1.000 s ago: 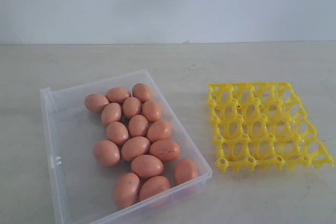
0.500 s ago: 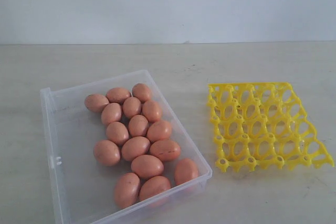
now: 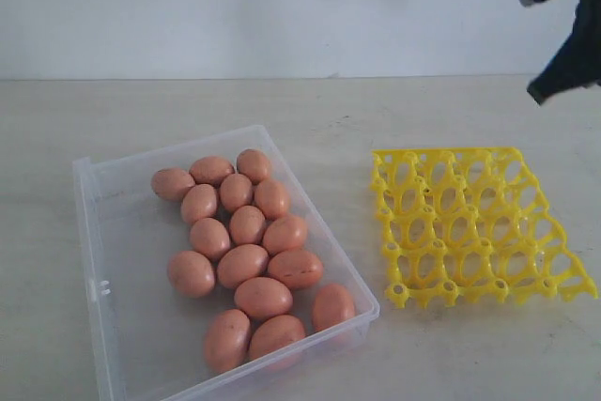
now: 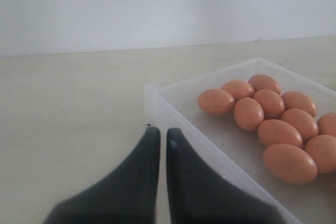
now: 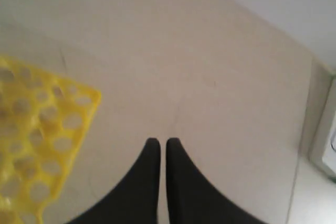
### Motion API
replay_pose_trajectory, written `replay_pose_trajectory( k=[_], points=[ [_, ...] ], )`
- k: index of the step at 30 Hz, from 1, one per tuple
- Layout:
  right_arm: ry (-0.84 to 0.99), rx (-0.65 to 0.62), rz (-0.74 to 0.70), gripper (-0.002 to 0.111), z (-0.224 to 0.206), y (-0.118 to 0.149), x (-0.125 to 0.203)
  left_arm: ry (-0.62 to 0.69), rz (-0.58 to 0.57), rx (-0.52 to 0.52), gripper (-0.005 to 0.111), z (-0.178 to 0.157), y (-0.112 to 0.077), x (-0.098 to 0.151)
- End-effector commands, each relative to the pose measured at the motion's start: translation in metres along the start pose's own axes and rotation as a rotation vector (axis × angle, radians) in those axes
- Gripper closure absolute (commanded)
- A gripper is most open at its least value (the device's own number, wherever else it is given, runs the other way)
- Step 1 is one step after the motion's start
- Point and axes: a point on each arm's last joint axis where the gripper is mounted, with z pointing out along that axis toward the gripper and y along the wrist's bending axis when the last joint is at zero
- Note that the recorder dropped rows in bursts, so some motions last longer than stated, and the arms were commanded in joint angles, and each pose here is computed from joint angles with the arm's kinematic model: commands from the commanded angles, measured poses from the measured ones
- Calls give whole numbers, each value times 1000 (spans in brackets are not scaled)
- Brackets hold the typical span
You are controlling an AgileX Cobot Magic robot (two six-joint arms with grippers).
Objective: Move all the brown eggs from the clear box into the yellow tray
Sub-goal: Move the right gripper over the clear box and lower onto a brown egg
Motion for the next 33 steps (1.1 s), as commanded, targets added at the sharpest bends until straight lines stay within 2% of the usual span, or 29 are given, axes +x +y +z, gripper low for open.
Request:
replay_pose_trajectory(
  k=[1, 3, 6, 8, 10, 14, 17, 19, 20, 21, 22, 23, 24, 25, 26, 28, 30, 33],
  points=[
    [254, 29, 92, 108, 0, -3, 20, -6, 3, 3, 103, 0, 0, 0],
    [338, -79, 134, 108, -8, 6, 27, -6, 3, 3, 103, 0, 0, 0],
    [426, -420, -7, 108, -28, 30, 35, -6, 3, 3, 103, 0, 0, 0],
    [268, -649, -108, 108, -44, 45, 27, -6, 3, 3, 103, 0, 0, 0],
    [106, -802, -148, 108, -62, 54, 16, -6, 3, 3, 103, 0, 0, 0],
    [-160, -994, -230, 108, -94, 75, -3, -6, 3, 3, 103, 0, 0, 0],
    [-223, -899, -277, 108, -97, 96, -23, -6, 3, 3, 103, 0, 0, 0],
    [-152, -861, -364, 108, -95, 116, -31, -6, 3, 3, 103, 0, 0, 0],
    [-62, -825, -466, 108, -88, 142, -41, -6, 3, 3, 103, 0, 0, 0],
    [-42, -818, -511, 108, -85, 154, -45, -6, 3, 3, 103, 0, 0, 0],
    [-46, -823, -620, 108, -80, 182, -55, -6, 3, 3, 103, 0, 0, 0],
    [-65, -836, -700, 108, -77, 198, -60, -6, 3, 3, 103, 0, 0, 0],
    [-94, -859, -817, 104, -77, 222, -64, -6, 3, 3, 103, 0, 0, 0],
    [-99, -873, -865, 99, -76, 236, -65, -6, 3, 3, 103, 0, 0, 0],
    [-101, -887, -902, 86, -72, 253, -65, -6, 3, 3, 103, 0, 0, 0],
    [-131, -871, -873, 64, -66, 279, -67, -6, 3, 3, 103, 0, 0, 0],
    [-151, -856, -797, 55, -65, 293, -69, -6, 3, 3, 103, 0, 0, 0],
    [-256, -827, -769, 53, -71, 314, -74, -6, 3, 3, 103, 0, 0, 0]
  ],
)
